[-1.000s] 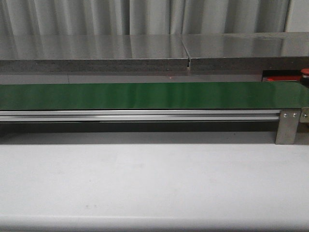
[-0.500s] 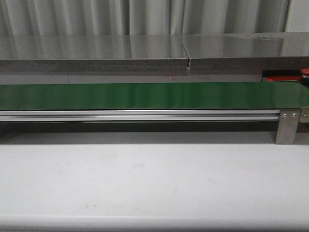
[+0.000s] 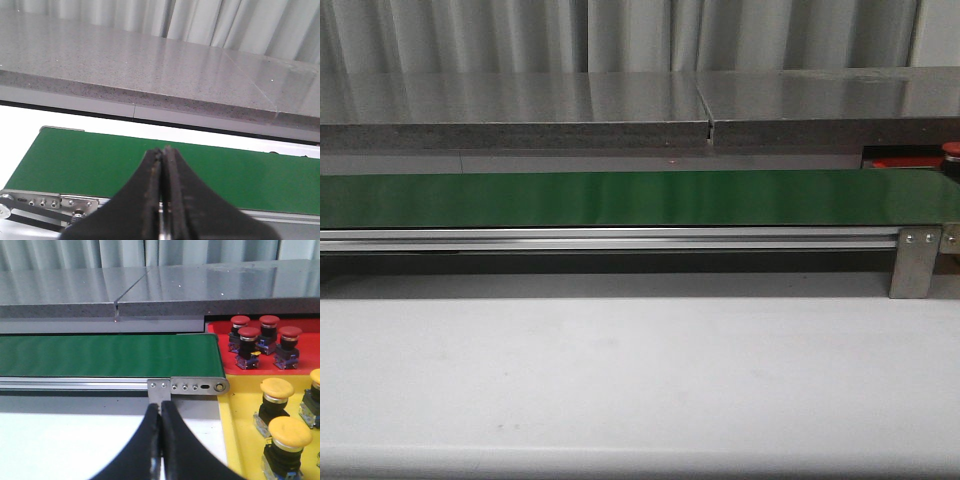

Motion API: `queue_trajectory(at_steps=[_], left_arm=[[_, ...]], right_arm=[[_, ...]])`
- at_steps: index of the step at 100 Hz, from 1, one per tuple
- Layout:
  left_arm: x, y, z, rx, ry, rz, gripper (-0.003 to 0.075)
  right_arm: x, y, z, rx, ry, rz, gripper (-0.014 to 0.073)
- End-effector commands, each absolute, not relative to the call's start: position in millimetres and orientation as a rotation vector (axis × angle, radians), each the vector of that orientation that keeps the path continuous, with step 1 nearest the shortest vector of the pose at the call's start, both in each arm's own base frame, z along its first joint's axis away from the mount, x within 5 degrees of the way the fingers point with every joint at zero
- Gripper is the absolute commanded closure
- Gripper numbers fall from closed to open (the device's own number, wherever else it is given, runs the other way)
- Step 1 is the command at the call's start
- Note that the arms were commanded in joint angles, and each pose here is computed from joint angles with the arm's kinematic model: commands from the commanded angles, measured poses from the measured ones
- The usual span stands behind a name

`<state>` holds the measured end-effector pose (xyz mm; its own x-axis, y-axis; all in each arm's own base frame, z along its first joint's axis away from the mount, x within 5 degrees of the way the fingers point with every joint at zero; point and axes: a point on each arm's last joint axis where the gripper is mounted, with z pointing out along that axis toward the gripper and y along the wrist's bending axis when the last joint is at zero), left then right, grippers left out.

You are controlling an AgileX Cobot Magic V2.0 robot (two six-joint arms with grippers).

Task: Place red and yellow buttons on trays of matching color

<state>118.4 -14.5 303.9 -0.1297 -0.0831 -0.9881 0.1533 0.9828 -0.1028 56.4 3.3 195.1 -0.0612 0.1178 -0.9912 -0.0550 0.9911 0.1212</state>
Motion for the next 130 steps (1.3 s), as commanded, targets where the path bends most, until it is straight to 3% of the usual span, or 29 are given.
queue_trajectory(at_steps=[1, 130], left_arm=[[119.1, -13.3, 313.9, 0.027, 1.652, -0.205, 0.0739], [118.9, -15.0, 313.9, 0.039, 1.652, -0.216, 0.0739]], right_arm=[[54.2, 3.2, 209.7, 0.053, 1.49, 0.153, 0.0661], [54.1, 3.2, 211.1, 0.051, 1.474, 0.154, 0.0661]])
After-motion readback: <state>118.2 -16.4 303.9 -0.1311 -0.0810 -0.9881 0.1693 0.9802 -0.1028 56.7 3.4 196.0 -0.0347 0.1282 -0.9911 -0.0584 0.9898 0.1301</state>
